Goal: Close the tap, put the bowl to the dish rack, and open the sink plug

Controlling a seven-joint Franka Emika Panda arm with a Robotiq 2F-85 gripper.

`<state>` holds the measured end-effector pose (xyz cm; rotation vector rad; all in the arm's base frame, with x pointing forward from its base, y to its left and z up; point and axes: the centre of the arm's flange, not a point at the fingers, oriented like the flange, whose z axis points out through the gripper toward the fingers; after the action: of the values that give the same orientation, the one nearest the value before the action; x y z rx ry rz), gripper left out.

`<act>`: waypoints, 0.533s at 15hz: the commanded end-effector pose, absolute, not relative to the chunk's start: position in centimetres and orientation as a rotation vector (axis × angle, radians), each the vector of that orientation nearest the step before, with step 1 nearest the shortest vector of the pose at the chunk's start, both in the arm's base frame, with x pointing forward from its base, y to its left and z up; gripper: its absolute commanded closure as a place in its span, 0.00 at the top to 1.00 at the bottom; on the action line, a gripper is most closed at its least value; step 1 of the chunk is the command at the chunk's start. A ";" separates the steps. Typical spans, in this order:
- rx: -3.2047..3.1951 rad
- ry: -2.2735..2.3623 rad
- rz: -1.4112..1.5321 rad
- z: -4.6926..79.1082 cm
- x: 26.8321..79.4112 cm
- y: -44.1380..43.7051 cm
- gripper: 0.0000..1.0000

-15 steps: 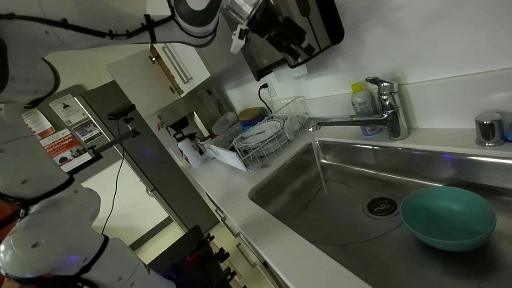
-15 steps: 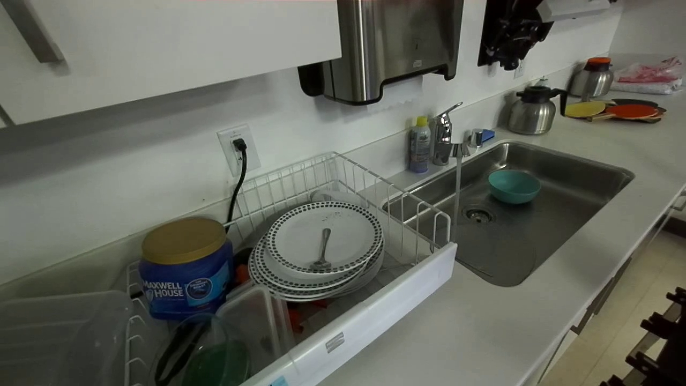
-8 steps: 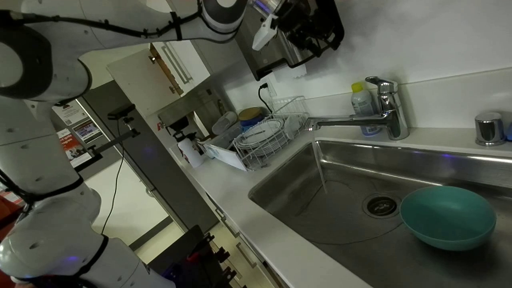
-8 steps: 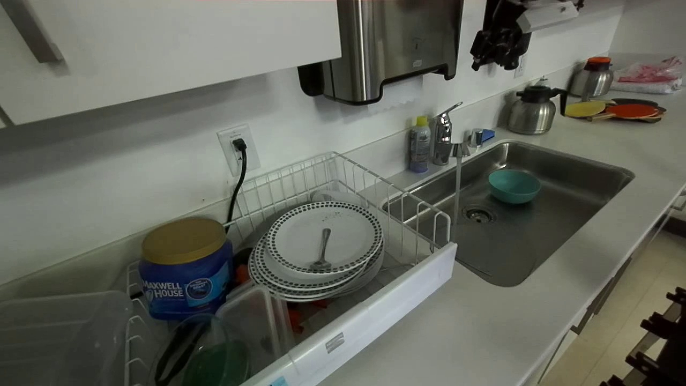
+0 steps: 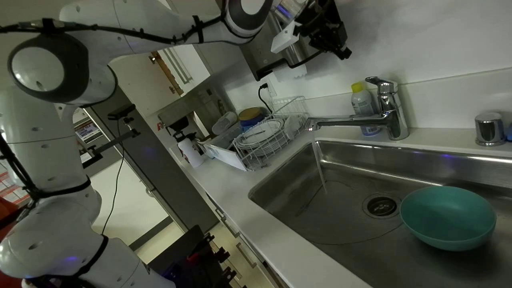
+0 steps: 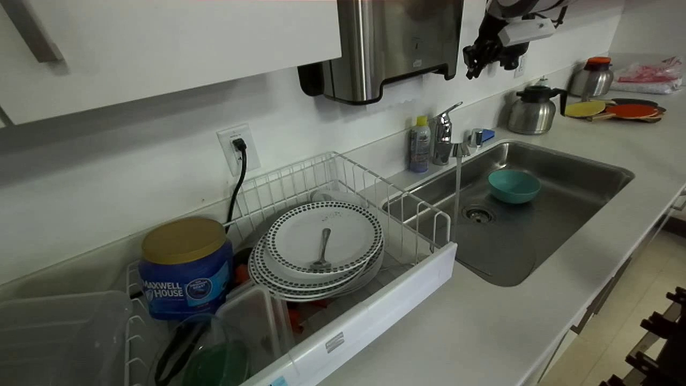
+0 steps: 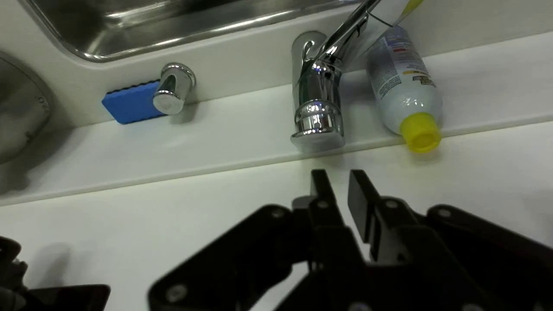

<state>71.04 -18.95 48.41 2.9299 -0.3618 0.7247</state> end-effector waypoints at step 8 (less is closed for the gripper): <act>2.942 -0.378 0.733 47.1 72.2 -19.6 0.00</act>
<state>71.58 -19.34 47.26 2.9377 -0.3665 0.7127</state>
